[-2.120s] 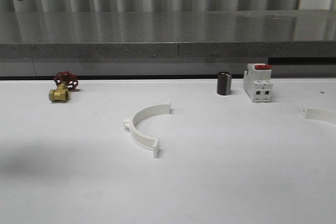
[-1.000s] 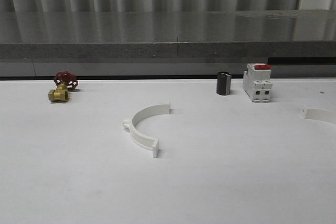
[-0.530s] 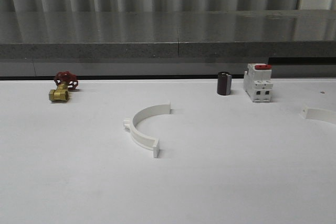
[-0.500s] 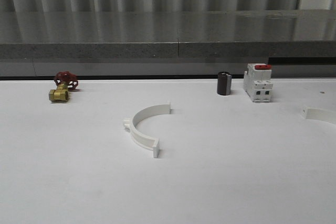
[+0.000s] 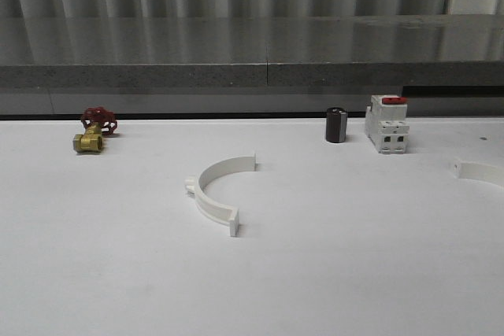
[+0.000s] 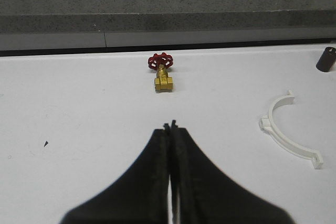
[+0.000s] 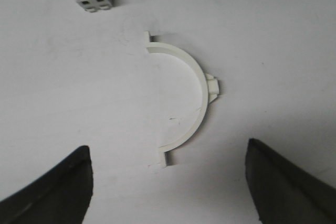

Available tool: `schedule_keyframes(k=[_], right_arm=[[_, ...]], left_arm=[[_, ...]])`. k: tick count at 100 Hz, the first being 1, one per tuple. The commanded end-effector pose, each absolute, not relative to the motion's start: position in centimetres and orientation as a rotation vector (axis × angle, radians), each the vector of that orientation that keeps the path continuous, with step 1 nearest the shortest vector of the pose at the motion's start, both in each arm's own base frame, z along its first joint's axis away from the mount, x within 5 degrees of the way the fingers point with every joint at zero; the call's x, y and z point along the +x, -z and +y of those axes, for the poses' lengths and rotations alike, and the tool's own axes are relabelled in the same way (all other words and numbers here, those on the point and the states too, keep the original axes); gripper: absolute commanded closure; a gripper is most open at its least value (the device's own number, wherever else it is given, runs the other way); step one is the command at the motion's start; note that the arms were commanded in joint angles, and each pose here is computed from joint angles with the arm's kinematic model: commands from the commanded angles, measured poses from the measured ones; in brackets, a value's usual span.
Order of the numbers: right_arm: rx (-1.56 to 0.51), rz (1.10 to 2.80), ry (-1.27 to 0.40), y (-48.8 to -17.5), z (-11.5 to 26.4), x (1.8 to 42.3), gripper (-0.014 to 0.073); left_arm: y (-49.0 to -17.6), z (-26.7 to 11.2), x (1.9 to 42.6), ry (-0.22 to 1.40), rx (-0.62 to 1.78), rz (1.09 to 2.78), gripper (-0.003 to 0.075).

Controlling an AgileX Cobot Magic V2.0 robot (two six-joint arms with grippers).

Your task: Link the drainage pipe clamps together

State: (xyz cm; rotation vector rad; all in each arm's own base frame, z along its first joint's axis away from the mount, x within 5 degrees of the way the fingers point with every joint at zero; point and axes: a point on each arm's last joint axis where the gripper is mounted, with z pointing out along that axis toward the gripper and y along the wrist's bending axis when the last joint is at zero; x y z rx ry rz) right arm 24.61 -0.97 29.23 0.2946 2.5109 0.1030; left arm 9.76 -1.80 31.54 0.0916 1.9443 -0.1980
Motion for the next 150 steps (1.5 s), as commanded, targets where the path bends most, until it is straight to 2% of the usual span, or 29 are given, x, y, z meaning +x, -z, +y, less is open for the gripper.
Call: schedule_keyframes(k=[1,16,36,78,100,124,150], right_arm=[[0.273,2.523,-0.056,-29.5,-2.2,27.0,-0.0001],[0.265,2.626,-0.032,-26.7,-3.6,30.3,-0.0001],[0.209,2.677,-0.007,-23.6,-4.5,33.3,-0.0001],[0.181,2.780,-0.007,-18.7,-4.9,35.4,-0.0001],[0.180,2.797,-0.008,-18.0,-4.9,35.5,0.0004],[0.180,2.794,-0.008,-18.0,-4.9,35.5,0.0167],[0.179,2.784,-0.006,-18.0,-4.9,35.6,0.0193]], left_arm=[[-33.0,-1.7,10.0,0.198,0.075,1.845,0.0740],[-33.0,-1.7,10.0,0.198,0.075,1.845,0.0740],[-33.0,-1.7,10.0,0.198,0.075,1.845,0.0740],[-33.0,-1.7,10.0,0.198,0.075,1.845,0.0740],[-33.0,-1.7,10.0,0.198,0.075,1.845,0.0740],[-33.0,-1.7,10.0,0.198,0.075,1.845,0.0740],[-33.0,-1.7,10.0,0.198,0.075,1.845,0.0740]])
